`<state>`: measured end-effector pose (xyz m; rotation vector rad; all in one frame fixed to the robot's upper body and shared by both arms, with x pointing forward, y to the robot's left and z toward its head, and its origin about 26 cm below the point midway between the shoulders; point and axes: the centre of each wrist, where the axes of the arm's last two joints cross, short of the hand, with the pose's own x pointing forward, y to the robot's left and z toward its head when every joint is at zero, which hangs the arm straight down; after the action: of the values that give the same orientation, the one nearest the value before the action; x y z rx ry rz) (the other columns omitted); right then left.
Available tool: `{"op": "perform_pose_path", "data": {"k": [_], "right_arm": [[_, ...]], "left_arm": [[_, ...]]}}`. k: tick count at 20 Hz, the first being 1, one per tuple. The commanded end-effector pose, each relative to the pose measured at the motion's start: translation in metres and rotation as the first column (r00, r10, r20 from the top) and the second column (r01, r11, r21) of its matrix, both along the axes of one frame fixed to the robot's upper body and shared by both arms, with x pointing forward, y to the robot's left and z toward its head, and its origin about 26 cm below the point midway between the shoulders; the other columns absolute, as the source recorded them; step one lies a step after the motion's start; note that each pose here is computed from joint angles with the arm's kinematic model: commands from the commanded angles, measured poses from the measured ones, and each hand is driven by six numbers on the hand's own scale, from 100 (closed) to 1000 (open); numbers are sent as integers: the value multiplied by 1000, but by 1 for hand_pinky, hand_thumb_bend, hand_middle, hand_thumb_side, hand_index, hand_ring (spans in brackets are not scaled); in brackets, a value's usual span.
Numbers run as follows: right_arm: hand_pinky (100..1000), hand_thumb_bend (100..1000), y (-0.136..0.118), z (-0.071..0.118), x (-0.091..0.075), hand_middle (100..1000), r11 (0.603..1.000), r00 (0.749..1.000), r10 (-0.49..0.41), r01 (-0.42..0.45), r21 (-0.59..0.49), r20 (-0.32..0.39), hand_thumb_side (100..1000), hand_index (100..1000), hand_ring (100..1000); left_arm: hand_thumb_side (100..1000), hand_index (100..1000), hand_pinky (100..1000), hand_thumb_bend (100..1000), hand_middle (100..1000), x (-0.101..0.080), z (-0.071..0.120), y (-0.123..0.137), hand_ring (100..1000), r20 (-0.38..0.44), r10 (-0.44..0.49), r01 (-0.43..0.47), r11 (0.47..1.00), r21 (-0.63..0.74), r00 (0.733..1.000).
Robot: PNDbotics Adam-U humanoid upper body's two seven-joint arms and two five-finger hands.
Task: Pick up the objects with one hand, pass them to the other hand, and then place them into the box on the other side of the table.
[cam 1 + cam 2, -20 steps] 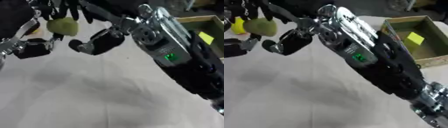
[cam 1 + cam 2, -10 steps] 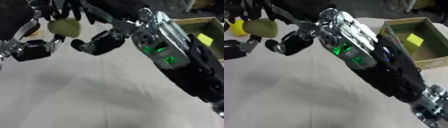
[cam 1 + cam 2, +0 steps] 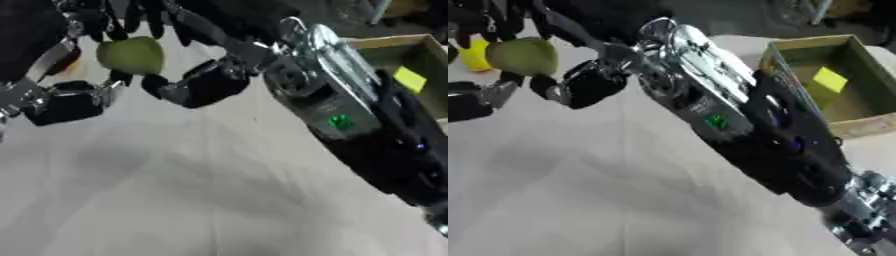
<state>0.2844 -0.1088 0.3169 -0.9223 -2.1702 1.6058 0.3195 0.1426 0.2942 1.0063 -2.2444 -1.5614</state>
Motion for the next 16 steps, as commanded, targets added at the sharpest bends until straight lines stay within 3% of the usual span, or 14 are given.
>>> {"op": "perform_pose_path", "data": {"k": [1,16], "right_arm": [[100,385,-2,7,-4,491,1000,999,-2,2,8,34,189,697,396],[100,388,-3,6,-3,488,1000,999,-16,16,-11,37,161,687,403]], "left_arm": [[100,580,382,100,529,-6,11,0,519,27,-18,19,1000,-16,999],[100,579,377,100,528,-12,14,-1,515,26,-43,44,998,-38,999]]}}
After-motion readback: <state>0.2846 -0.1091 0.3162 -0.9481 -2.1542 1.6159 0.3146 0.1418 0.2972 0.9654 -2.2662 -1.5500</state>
